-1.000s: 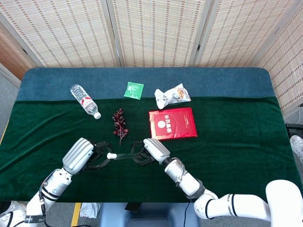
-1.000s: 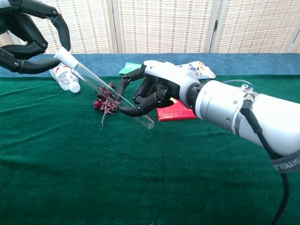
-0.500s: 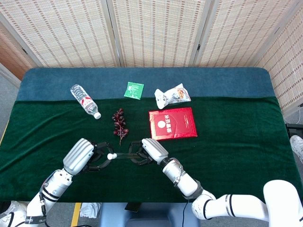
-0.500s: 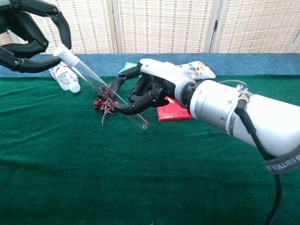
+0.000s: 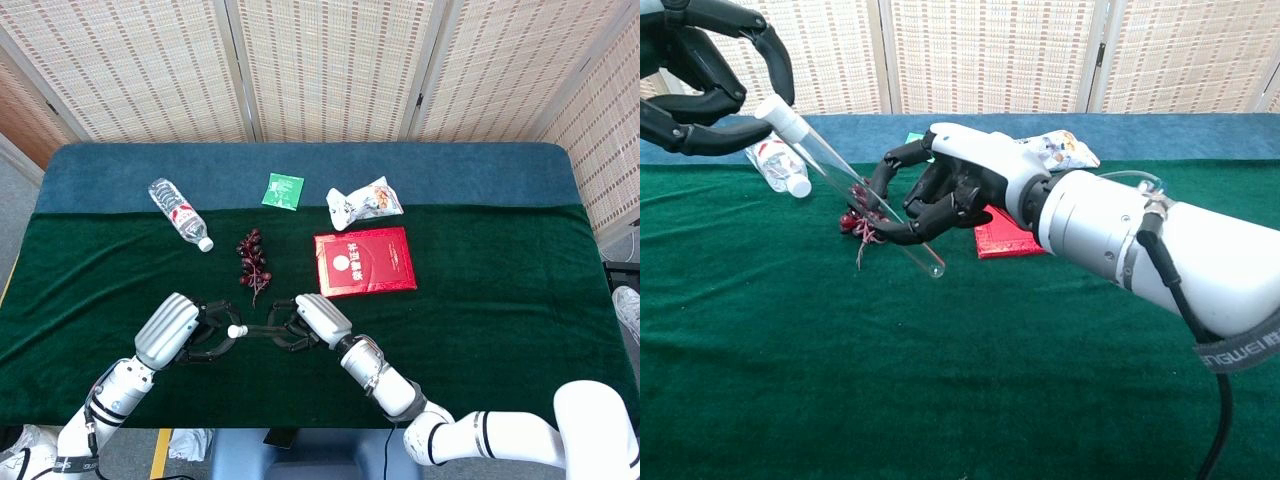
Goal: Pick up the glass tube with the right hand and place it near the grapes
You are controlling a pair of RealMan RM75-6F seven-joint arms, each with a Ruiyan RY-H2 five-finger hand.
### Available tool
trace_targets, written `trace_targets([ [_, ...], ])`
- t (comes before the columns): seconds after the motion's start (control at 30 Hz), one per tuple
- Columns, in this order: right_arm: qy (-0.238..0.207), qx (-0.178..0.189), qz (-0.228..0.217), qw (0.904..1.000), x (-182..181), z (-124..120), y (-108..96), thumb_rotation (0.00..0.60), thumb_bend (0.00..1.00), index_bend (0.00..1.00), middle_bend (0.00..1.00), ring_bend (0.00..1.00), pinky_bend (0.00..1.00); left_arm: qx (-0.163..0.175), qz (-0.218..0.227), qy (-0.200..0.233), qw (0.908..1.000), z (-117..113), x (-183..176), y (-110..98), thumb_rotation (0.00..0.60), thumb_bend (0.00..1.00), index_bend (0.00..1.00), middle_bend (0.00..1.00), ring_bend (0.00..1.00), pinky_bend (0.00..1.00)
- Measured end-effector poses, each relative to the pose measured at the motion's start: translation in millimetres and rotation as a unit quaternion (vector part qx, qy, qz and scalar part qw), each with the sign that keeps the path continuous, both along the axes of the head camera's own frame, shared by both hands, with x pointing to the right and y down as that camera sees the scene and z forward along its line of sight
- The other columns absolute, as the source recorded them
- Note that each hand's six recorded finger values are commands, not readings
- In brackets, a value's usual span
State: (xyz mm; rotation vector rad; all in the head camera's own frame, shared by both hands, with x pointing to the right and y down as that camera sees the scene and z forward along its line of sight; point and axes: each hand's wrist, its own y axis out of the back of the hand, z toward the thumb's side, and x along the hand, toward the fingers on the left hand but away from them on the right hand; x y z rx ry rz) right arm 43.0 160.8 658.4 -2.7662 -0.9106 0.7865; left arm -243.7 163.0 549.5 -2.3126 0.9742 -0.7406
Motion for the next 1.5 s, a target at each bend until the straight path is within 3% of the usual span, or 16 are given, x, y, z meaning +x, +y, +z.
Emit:
trace_targets([
  [0.43,0.001,0.003,-0.007,1.0000,0,-1,1,0.600,0.64,0.83,1.00,1.00,1.00,-0.008,0.003,-0.001,1.0000,2,1,0,0.600,0.52,0.58,1.00,0.88,0.80],
  [0.53,0.005,0.002,-0.006,1.0000,2,0,1,0.600,0.64,0.83,1.00,1.00,1.00,-0.010,0.008,-0.006,0.9999,3,1,0,0.600,0.52,0.45,1.00,0.88,0.80],
  [0.6,0.009,0.002,-0.006,0.9999,4,1,0,0.600,0.64,0.83,1.00,1.00,1.00,-0.012,0.011,-0.010,0.9998,3,0,1,0.600,0.52,0.30,1.00,0.88,0.80],
  [0.7,0.016,0.005,-0.007,0.9998,8,2,-1,0.600,0.64,0.83,1.00,1.00,1.00,-0.017,0.017,-0.017,0.9996,4,-1,1,0.600,0.51,0.15,1.00,0.87,0.80],
  [0.9,0.047,0.020,-0.019,0.9985,19,6,-6,0.600,0.64,0.83,1.00,1.00,1.00,-0.020,0.025,-0.032,0.9990,4,-6,3,0.600,0.51,0.02,1.00,0.84,0.80],
  [1.2,0.125,0.053,-0.051,0.9894,42,21,-13,0.600,0.64,0.83,1.00,1.00,1.00,-0.008,0.014,-0.088,0.9960,11,-35,1,0.600,0.51,0.03,0.99,0.78,0.80],
  [1.5,0.225,0.099,-0.089,0.9652,61,55,-12,0.600,0.64,0.82,1.00,1.00,1.00,-0.010,-0.039,-0.123,0.9916,18,-74,1,0.600,0.51,0.03,0.99,0.78,0.80],
])
